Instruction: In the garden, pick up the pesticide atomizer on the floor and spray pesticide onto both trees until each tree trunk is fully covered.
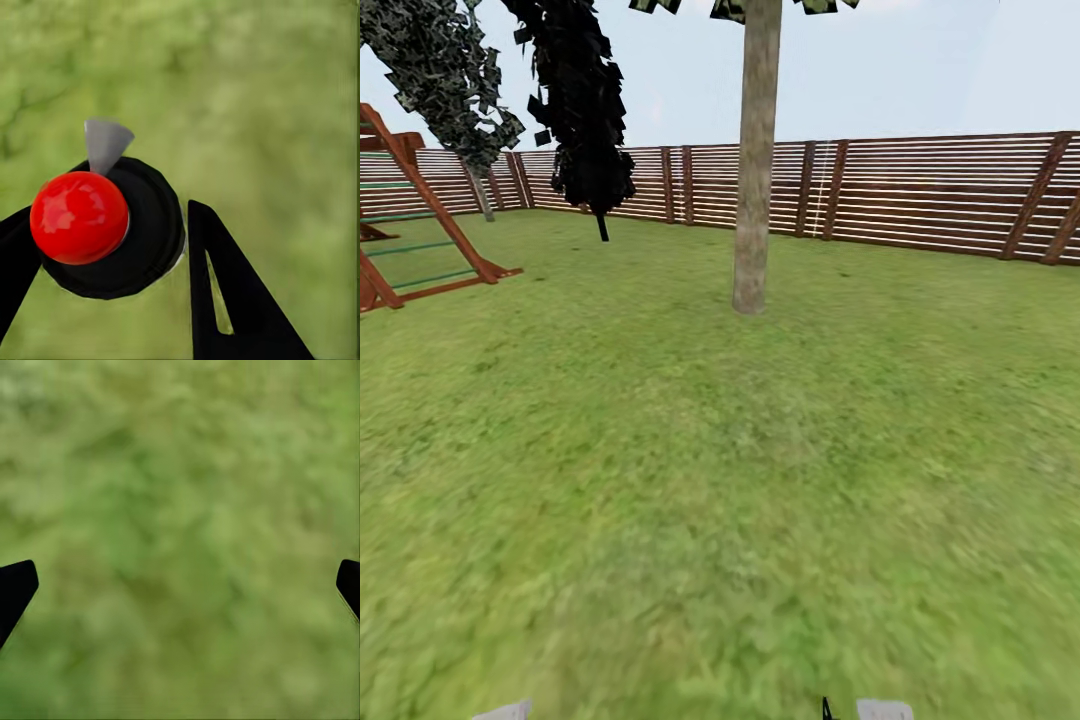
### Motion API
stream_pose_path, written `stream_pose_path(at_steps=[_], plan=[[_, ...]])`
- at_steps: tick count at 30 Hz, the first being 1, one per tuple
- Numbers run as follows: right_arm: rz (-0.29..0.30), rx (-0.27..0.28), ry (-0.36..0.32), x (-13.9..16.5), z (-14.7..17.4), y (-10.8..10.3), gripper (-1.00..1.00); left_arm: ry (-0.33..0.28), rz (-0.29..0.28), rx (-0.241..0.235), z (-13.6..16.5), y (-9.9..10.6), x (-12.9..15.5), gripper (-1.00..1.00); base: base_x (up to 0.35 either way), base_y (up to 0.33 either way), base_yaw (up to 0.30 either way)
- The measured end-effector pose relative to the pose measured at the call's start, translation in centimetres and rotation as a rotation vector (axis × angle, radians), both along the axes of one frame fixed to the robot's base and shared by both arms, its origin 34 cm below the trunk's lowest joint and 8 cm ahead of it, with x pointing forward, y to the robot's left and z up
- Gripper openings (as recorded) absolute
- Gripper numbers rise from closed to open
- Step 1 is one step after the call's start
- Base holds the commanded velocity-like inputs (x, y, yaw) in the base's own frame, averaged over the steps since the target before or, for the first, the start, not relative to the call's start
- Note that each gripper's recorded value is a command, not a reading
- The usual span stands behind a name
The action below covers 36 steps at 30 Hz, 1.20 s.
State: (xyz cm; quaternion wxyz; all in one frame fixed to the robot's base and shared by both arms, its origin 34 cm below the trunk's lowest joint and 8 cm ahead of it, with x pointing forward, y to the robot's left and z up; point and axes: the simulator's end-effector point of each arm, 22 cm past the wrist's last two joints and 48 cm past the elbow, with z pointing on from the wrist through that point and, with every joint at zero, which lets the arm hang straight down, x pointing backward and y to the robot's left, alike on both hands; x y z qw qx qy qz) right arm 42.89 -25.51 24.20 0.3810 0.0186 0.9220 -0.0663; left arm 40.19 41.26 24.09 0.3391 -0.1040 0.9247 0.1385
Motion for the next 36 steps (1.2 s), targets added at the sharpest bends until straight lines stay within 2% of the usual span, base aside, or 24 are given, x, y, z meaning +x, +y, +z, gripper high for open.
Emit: stream_pose_path(at_steps=[22,24,26,28,31,36], plan=[[0.000,0.000,0.000,0.0,0.0,0.0,1.00,0.000,0.001,0.001,0.0,0.1,0.0,-1.00,0.340,0.000,0.000],[0.000,0.006,0.000,0.0,0.0,0.5,1.00,0.000,0.000,0.001,0.0,0.1,0.0,-1.00,0.340,0.000,0.000],[0.010,0.041,0.002,-0.1,0.0,3.1,1.00,0.000,0.001,0.001,0.0,0.1,0.0,-1.00,0.340,0.000,0.000],[0.005,0.051,0.002,-0.1,0.0,3.8,1.00,0.000,0.001,0.001,0.0,0.1,0.0,-1.00,0.340,0.000,0.000],[-0.003,0.028,0.001,0.0,0.0,2.0,1.00,0.000,0.000,0.001,0.0,0.1,0.0,-1.00,0.340,0.000,0.000],[-0.010,0.009,-0.029,1.1,0.6,0.7,1.00,0.000,0.000,0.001,0.0,0.1,0.0,-1.00,0.340,0.000,0.000]])
